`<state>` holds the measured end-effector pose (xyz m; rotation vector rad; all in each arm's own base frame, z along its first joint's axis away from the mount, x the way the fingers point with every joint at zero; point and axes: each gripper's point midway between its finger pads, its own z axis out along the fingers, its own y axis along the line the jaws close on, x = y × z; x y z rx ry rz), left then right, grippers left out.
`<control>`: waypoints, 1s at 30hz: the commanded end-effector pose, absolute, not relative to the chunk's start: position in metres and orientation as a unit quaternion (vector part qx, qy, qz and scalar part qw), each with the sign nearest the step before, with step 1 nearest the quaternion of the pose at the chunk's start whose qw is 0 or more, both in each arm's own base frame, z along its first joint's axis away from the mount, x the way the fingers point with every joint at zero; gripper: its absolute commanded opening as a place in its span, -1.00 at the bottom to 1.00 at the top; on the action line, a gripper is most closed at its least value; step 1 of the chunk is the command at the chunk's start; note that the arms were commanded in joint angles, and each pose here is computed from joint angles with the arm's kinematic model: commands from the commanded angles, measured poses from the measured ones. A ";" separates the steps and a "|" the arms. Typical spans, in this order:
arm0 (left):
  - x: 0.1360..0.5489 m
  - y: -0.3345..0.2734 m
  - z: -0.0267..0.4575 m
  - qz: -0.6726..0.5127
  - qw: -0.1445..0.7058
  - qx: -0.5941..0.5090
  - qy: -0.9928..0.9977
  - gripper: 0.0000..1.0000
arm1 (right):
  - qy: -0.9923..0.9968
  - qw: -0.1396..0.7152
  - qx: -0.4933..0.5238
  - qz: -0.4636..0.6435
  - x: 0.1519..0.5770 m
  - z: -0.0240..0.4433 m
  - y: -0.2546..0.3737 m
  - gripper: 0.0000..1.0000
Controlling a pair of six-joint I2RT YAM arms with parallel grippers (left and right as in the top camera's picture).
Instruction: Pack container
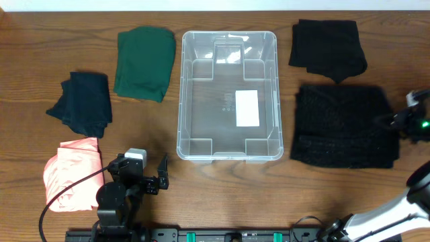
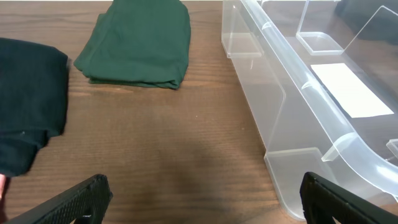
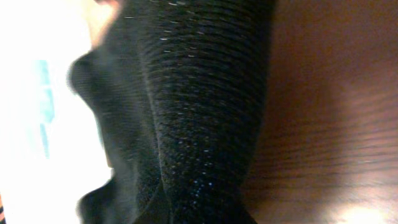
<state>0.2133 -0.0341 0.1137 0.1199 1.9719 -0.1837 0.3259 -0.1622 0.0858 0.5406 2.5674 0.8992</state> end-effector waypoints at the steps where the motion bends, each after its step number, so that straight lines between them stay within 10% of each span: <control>1: 0.213 -0.034 0.106 -0.075 0.542 0.052 0.835 0.96 | 0.886 0.278 0.172 0.329 0.350 0.169 -0.150 -0.97; 19: 0.214 -0.034 0.106 -0.075 0.542 0.052 0.835 0.96 | 0.753 0.524 0.017 0.399 0.399 0.413 -0.010 -0.98; 30: 0.213 -0.034 0.106 -0.075 0.542 0.052 0.835 0.96 | 0.698 0.523 -0.098 0.479 0.396 0.456 0.130 -0.97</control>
